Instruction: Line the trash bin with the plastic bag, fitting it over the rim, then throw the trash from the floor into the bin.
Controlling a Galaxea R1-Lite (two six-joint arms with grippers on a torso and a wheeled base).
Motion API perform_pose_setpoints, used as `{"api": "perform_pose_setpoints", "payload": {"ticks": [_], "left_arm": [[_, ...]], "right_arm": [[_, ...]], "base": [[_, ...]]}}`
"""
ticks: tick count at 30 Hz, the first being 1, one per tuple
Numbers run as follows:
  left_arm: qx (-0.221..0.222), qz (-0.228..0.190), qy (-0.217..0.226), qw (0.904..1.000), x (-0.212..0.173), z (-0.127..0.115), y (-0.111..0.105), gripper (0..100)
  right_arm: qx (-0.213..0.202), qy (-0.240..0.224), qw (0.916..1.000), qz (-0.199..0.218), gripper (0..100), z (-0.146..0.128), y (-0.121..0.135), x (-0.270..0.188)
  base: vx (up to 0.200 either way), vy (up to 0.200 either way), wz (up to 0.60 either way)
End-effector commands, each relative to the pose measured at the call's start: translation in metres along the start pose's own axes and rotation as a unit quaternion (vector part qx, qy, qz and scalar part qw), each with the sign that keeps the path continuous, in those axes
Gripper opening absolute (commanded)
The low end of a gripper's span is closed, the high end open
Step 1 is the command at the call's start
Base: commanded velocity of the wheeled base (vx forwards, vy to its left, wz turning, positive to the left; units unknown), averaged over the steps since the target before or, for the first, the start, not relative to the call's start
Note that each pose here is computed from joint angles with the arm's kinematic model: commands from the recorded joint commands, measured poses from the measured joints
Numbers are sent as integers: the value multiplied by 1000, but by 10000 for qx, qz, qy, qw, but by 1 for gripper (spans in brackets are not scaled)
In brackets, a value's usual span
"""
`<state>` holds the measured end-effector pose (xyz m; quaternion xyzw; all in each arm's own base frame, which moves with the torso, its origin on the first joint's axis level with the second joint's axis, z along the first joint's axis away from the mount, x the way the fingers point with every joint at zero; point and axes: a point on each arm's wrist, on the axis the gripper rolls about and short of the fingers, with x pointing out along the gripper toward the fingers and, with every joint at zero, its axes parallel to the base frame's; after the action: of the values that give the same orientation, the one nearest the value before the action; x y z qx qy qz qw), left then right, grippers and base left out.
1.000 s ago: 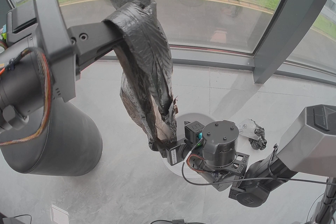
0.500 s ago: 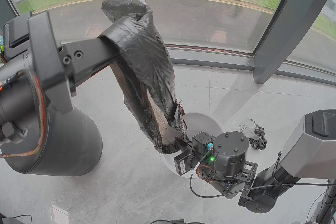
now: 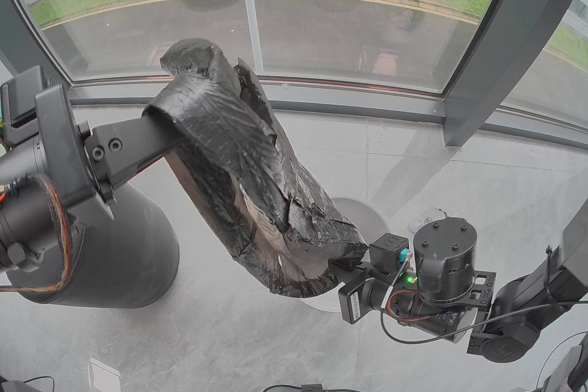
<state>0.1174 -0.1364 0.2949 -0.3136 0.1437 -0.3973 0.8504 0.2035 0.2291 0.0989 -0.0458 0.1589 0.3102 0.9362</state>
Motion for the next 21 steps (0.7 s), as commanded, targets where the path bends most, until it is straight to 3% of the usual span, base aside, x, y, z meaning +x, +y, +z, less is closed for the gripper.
{"api": "perform_pose_setpoints", "payload": {"ticks": [1, 6, 12, 18, 21], "left_arm": [[-63, 263, 99, 9996, -2, -3, 20, 0], [-187, 379, 264, 9988, 0, -2, 38, 0], [-371, 426, 618, 9965, 12, -4, 70, 0], [-487, 341, 858, 9945, 27, -7, 95, 0], [-550, 298, 980, 9932, 35, -9, 103, 0]], "right_arm": [[519, 101, 9973, 516, 0, 32, -23, -36], [866, 741, 9893, 916, 0, 53, -42, -51], [1291, 1288, 9732, 1399, 0, 76, -56, -68], [1505, 1595, 9646, 1463, 0, 96, -67, -83], [1692, 1835, 9551, 1597, 0, 105, -75, -91]], "base": [[0, 0, 0], [0, 0, 0], [0, 0, 0], [0, 0, 0], [0, 0, 0]]}}
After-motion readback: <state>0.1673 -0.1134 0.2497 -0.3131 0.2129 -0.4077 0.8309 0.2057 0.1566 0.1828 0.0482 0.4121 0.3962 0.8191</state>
